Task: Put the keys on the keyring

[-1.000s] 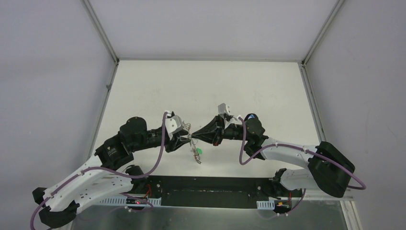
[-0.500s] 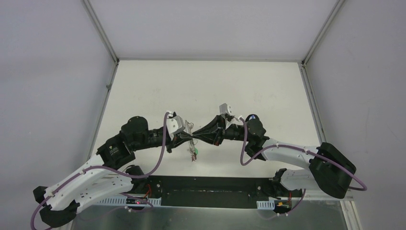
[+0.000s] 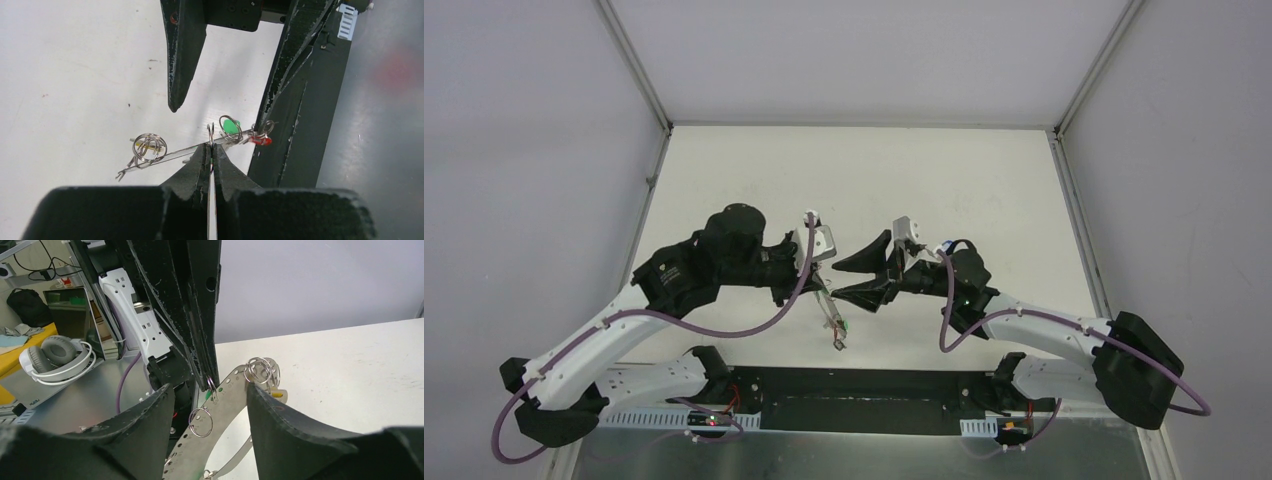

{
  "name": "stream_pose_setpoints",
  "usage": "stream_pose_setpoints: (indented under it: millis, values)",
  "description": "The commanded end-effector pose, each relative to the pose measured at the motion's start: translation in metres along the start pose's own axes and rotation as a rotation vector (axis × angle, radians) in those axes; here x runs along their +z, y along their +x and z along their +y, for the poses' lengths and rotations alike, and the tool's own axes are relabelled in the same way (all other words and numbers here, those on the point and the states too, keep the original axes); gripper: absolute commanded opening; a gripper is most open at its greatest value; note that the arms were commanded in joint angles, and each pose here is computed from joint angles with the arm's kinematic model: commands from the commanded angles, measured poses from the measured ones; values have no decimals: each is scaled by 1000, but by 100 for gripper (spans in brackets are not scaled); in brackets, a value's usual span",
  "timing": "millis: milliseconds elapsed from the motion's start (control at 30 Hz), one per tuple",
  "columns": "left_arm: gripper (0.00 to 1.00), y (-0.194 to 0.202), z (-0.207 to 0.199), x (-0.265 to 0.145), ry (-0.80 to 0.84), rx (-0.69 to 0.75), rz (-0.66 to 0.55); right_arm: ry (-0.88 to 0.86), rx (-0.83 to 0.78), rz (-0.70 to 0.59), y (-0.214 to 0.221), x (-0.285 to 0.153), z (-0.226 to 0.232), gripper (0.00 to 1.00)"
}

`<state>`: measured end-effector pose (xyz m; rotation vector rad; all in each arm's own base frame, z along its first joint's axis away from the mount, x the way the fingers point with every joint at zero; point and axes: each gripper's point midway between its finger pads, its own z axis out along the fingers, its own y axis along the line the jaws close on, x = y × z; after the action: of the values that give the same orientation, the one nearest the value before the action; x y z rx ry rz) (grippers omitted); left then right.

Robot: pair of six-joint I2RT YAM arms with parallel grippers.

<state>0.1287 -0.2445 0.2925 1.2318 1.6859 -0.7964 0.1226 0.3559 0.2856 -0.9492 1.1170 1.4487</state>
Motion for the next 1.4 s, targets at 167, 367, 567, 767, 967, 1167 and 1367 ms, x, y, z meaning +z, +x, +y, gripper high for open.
stream_pose_setpoints:
  millis: [167,367,567,767,967,1167,1367]
  values:
    - [0,-12,0,-12,36,0,202,-50,-26,19,0,3,7,44]
    - [0,-16,-1,-16,60,-33,307,-67,-24,12,-1,11,4,43]
    - [0,-14,-2,-16,80,-49,372,-89,-21,-10,-4,18,4,40]
    - [0,-10,-2,-14,85,-63,405,-133,-22,-32,-11,20,11,38]
    - [0,-11,-3,-11,92,-73,409,-165,-17,-41,-11,22,14,30]
    - [0,-11,-5,-10,104,-77,409,-203,-10,-53,-14,28,18,28]
    - [0,-11,-6,-9,107,-77,397,-223,-3,-49,-13,31,20,15]
